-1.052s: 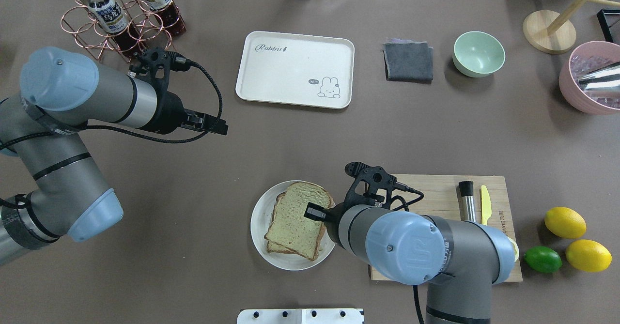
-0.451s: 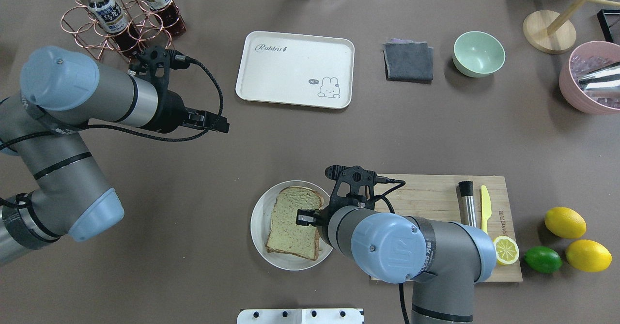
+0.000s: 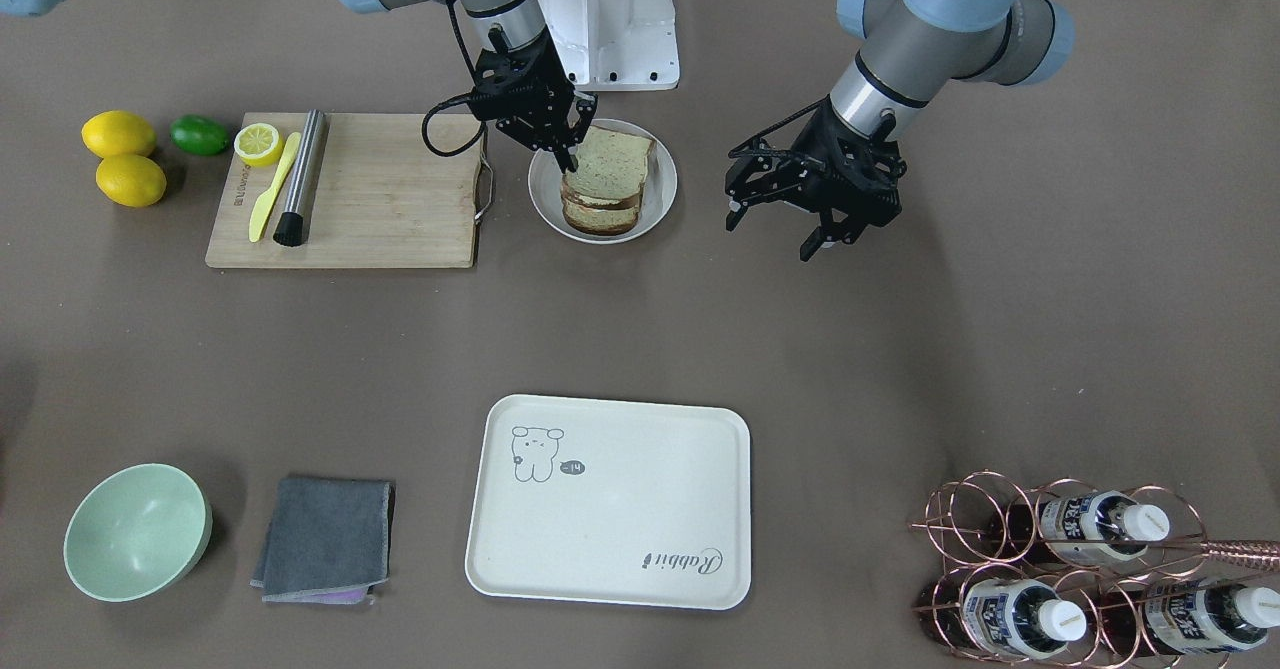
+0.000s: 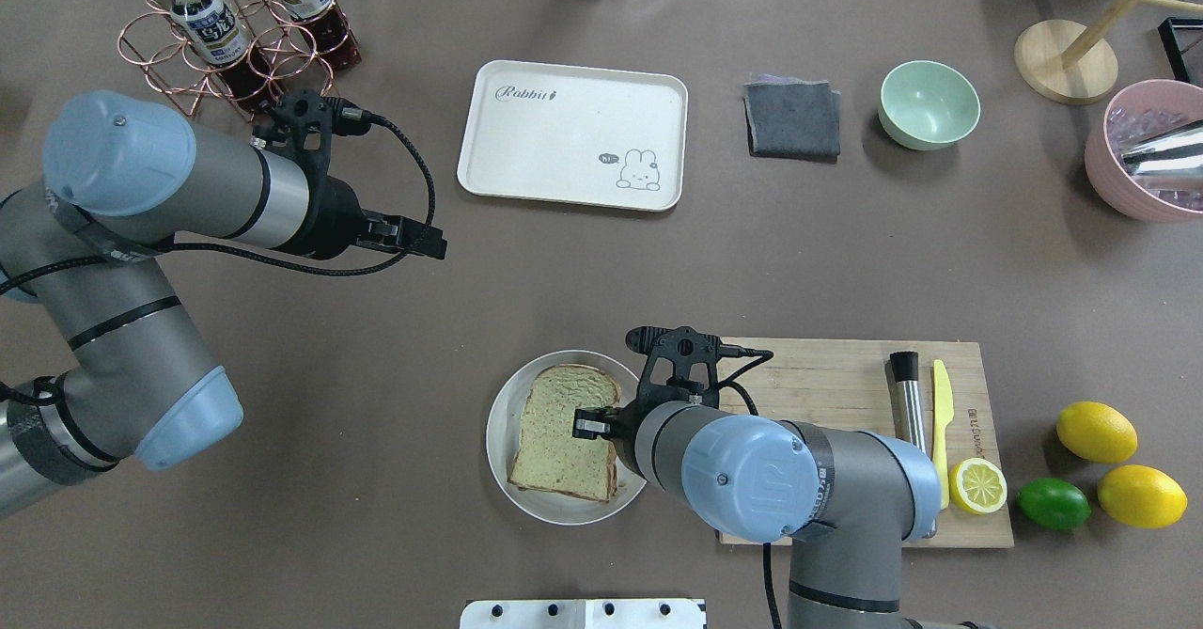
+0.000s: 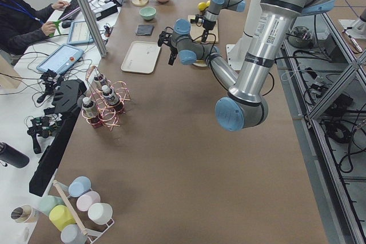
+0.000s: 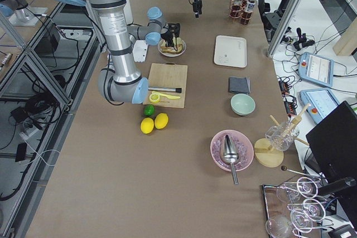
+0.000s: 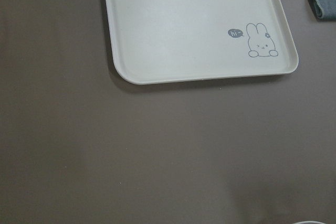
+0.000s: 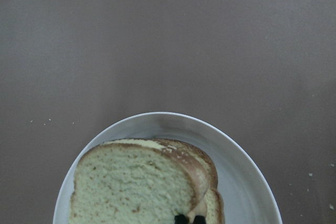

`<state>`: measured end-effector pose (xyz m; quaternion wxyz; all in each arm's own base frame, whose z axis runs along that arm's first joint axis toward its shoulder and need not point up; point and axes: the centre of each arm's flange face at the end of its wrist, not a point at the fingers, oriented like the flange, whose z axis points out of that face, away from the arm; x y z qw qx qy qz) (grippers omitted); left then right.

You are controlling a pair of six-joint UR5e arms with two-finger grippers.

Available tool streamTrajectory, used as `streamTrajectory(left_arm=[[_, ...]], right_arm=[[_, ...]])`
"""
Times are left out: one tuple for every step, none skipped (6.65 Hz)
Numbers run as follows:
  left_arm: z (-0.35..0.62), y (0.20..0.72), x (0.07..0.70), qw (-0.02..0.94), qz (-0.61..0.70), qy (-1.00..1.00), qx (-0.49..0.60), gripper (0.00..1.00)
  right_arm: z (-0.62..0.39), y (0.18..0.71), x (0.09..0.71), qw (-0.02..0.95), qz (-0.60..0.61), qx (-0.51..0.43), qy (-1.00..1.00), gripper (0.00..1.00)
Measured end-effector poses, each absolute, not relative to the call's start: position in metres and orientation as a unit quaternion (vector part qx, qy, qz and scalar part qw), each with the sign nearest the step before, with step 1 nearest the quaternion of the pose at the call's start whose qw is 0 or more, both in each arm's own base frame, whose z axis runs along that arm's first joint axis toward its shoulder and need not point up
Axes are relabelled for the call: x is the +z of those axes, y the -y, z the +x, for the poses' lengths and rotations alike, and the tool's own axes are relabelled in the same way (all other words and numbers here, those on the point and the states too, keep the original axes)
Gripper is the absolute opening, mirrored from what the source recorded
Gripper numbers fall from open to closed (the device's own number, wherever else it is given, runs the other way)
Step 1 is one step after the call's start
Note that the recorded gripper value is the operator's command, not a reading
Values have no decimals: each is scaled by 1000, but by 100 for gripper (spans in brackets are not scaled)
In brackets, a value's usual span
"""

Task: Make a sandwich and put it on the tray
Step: 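Lower the bread onto the fried-egg toast and open the right gripper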

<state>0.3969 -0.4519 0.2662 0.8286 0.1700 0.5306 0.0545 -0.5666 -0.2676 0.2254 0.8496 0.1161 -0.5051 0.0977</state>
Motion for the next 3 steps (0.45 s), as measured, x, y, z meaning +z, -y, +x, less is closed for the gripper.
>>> streamTrajectory(left_arm=[[399,450,265,828,168,-532,55,97],[400,449,265,828,167,-532,55,97],[400,449,265,828,167,-532,55,97]], right_arm=[[-567,267,227,850,116,97,505,0],[-568,267,228,850,116,96,504,0],[-568,267,230,851,116,96,503,8]])
